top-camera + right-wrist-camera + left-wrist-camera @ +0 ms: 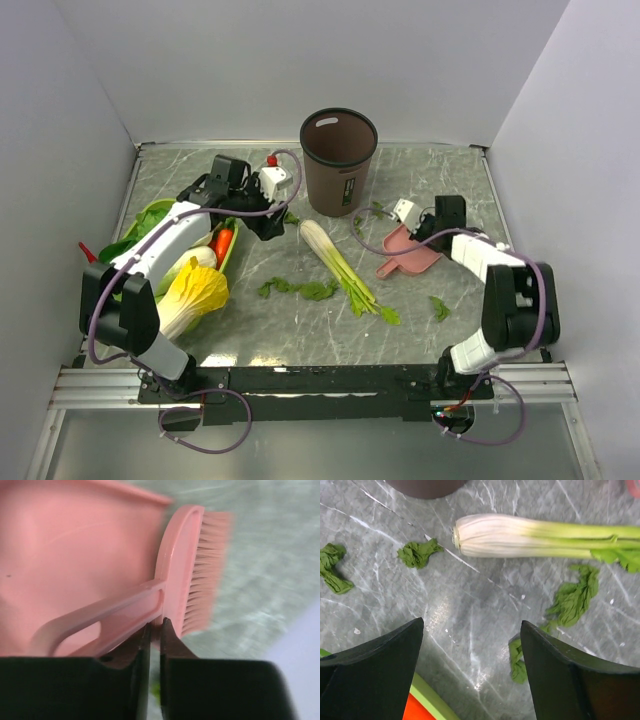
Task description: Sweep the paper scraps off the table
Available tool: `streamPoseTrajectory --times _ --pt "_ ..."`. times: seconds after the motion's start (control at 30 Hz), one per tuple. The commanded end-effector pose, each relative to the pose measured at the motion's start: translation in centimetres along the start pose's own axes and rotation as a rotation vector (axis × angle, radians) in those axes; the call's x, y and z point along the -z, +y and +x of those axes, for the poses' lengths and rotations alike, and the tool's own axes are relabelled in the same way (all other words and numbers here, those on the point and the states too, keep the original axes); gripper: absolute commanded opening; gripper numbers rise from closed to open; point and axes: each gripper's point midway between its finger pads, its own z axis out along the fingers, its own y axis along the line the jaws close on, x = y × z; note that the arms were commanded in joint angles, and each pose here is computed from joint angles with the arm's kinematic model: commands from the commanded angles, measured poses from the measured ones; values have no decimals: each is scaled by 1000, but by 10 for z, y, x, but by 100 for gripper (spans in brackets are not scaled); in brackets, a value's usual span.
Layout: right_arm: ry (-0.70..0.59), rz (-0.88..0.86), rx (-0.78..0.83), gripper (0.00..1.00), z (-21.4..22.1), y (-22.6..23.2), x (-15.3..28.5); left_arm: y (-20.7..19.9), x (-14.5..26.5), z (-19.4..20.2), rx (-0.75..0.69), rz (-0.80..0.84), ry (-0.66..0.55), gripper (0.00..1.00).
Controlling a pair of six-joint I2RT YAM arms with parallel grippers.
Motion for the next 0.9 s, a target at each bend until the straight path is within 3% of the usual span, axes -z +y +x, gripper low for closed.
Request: streamPoseTrajectory --times 0.0,0.2,0.33,0.53,0.63,0.73,0.8,0.87 --pt "-50 140 -79 0 -18 -27 43 -1 9 -34 18 -23 -100 82" --pt "-144 227 -221 0 -50 -45 96 1 27 -54 -4 -93 -170 84" --pt "-270 242 -365 0 -95 -69 138 -4 44 -101 13 -64 -293 85" --pt "-487 97 -489 0 -176 -88 205 -8 65 -160 -27 -12 -436 85" --pt "-560 152 -534 0 -198 -109 239 -9 76 -184 -51 -3 -486 87" --pt "-664 220 -409 0 -222 -116 264 -7 86 -208 -14 -4 -542 89" --pt "-710 257 -240 0 -245 -101 270 -8 84 -217 76 34 -554 91" --pt "-731 435 25 0 -261 -94 266 -12 89 -233 148 92 -583 92"
